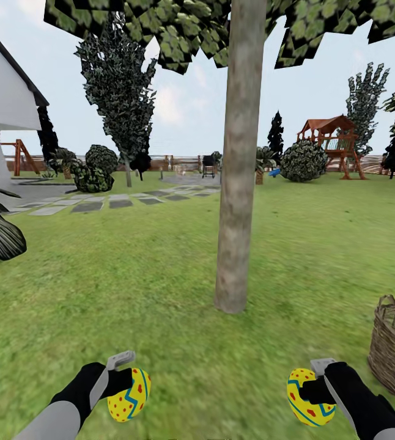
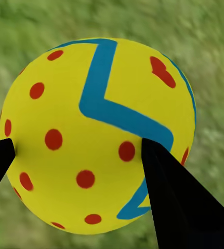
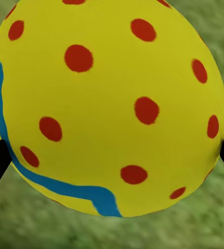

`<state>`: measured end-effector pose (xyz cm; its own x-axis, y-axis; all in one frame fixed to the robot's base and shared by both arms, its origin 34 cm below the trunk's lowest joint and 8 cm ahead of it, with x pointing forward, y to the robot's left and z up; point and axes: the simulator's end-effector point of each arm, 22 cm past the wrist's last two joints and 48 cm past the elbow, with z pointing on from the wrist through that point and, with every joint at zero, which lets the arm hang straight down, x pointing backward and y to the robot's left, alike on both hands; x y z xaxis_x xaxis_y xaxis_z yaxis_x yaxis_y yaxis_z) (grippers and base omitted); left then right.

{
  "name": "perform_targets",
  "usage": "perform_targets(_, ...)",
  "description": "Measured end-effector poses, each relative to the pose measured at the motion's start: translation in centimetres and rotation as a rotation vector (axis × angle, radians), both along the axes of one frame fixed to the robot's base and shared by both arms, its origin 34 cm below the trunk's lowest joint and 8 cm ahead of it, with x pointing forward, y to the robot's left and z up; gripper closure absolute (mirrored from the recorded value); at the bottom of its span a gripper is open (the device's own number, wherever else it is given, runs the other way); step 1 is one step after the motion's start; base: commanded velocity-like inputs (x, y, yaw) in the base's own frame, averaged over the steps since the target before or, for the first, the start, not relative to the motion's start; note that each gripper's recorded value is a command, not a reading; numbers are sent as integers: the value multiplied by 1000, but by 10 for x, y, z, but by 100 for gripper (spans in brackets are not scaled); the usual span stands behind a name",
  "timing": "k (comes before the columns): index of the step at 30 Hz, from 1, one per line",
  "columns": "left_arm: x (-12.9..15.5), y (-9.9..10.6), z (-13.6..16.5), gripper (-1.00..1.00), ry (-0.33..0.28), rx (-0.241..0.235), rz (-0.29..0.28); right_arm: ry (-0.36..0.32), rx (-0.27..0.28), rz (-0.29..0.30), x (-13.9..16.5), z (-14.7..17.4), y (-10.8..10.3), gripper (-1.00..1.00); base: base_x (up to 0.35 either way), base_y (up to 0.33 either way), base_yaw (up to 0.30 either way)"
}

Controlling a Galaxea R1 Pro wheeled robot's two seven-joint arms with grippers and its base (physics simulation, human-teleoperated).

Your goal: Take the three Easter eggs out of the wicker basket on the lawn in the garden, then place them on the lawn next to a single tree (choose any tree) so that all three eggs are next to the same tree and none are left in the basket.

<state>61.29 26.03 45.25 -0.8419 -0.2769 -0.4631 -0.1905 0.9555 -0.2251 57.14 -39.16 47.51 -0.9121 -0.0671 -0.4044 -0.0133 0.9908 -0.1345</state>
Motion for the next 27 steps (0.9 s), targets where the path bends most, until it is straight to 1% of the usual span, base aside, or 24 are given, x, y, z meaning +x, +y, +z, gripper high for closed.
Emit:
perform_targets(4, -2, -4, -9, 100, 0, -3, -4, 0, 0, 0, -2, -9, 0, 100, 0, 0, 0)
perform_targets(27, -14, -8, -59, 100, -1, -8, -8, -2, -1, 0, -13, -59, 0, 100, 0, 0, 0)
